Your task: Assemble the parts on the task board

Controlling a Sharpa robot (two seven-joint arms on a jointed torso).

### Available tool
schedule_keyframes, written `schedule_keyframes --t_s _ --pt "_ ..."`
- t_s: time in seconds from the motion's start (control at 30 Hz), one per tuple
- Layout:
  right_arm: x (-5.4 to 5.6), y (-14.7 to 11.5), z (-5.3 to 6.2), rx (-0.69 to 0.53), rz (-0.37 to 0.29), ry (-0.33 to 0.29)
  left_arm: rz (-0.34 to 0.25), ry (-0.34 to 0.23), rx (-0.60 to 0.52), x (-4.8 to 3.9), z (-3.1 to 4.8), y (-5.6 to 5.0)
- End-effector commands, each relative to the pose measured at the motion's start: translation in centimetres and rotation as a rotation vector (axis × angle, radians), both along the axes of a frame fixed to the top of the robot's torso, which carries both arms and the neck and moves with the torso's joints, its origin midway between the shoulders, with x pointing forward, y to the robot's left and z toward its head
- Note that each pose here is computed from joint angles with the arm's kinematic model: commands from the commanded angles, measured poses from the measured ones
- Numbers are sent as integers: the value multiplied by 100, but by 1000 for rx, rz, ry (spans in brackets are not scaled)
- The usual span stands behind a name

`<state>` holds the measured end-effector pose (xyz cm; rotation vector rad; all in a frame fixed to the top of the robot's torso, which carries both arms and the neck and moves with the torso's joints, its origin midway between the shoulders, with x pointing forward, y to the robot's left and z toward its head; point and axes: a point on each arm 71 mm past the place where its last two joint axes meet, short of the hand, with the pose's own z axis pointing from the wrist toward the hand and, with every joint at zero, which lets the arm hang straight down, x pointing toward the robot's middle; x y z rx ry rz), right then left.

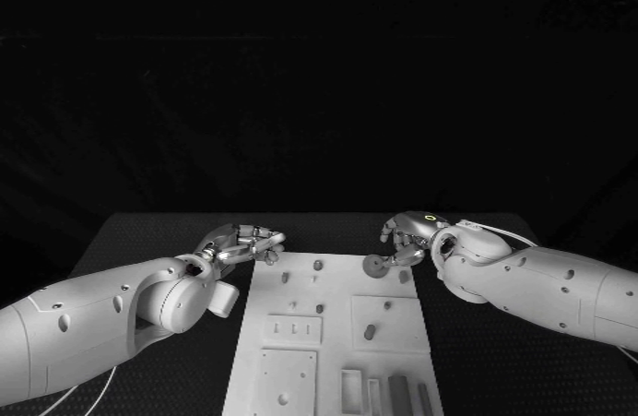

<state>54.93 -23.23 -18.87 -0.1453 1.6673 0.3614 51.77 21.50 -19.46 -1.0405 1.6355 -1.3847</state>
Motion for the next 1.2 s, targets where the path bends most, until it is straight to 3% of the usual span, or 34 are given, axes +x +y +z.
schedule_keyframes --t_s 0.03,0.37,1.2 --pt "-12 27 -60 -6 22 35 -20 -6 -20 -4 9 -28" --pt "16 80 -188 3 19 63 -18 -4 -18 5 -4 -13" --pt "40 130 -300 -28 29 100 -17 -1 -16 9 -7 -9"
